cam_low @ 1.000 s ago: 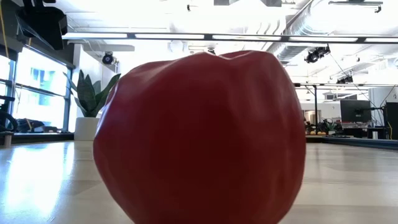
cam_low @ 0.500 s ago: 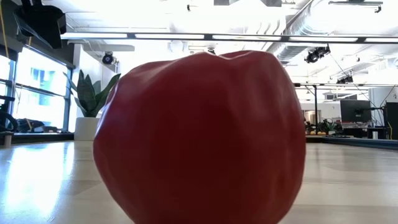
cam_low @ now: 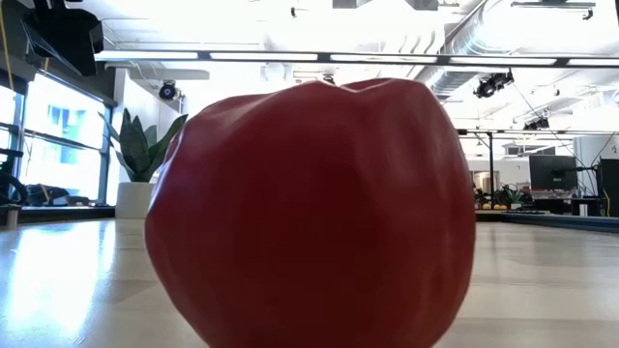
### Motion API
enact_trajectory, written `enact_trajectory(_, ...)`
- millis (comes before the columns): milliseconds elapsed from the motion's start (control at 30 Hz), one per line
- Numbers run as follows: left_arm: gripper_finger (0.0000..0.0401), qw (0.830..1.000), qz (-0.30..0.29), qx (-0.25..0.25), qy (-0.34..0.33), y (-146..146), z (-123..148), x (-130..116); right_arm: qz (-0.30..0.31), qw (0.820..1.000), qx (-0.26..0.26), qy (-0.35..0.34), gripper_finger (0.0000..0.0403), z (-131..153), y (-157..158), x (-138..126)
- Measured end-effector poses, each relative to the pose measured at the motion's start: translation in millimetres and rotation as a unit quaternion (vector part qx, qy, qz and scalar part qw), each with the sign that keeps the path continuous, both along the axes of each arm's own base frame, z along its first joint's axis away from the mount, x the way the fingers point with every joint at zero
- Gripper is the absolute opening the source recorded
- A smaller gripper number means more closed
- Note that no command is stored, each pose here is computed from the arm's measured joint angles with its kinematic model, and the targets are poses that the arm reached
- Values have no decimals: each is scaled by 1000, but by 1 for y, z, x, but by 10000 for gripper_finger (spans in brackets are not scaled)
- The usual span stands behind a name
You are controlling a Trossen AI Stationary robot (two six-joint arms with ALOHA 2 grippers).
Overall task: Build produce basket
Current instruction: Put the top red tomato into the wire basket
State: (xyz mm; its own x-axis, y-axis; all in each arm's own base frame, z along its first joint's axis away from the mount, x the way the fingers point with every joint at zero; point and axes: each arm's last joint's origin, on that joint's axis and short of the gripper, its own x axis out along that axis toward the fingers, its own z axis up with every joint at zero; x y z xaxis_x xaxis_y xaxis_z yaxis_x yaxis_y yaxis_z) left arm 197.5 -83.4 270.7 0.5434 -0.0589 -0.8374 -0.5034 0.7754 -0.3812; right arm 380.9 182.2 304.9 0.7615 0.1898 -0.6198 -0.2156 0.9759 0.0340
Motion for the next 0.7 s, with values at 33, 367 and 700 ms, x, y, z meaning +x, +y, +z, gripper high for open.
enact_trajectory(33, 353, 1000, 0, 0, 0, 0, 0, 0, 2, 1000, -3, 3, 310, -3, 1, 1)
enact_trajectory(367, 353, 1000, 0, 1, 0, 0, 0, 0, -4, 996, 31, 89, 310, -36, 7, 7)
enact_trajectory(700, 353, 1000, 0, 1, 0, 0, 0, 0, 0, 987, 26, 157, 310, -67, 11, 11)
